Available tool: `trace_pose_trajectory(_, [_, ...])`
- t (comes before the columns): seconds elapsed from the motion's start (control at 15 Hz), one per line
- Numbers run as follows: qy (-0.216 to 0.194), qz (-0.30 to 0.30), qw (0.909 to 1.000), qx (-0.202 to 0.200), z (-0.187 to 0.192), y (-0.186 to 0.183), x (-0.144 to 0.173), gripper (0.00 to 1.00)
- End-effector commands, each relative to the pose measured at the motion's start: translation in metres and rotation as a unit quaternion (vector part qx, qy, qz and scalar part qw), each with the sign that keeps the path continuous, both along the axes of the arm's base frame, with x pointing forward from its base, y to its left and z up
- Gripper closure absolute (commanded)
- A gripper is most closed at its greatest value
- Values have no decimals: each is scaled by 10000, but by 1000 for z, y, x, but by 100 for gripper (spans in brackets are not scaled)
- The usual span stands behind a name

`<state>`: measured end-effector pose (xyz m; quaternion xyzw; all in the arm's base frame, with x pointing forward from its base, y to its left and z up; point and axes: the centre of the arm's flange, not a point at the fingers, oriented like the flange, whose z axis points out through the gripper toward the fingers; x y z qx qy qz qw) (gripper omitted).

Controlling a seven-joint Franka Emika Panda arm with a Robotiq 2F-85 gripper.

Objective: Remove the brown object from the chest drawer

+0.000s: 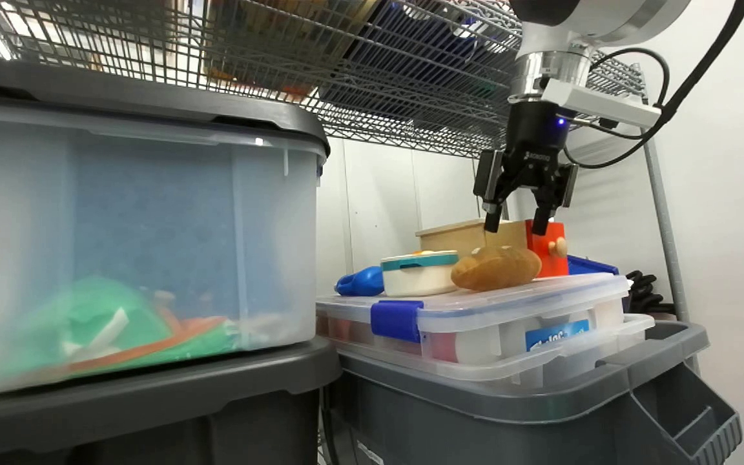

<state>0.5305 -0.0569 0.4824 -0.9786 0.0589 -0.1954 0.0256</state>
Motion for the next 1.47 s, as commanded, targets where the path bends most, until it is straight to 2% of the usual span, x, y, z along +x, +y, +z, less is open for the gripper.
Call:
trace_pose_trajectory(0.0, [-106, 33, 9999, -23, 8, 0, 6, 0])
trace_pose_trajectory(0.67, [-181, 185, 9997, 42, 28, 18, -14, 0])
trace_pose_trajectory(1.4, [157, 469, 9988, 61, 71, 31, -96, 0])
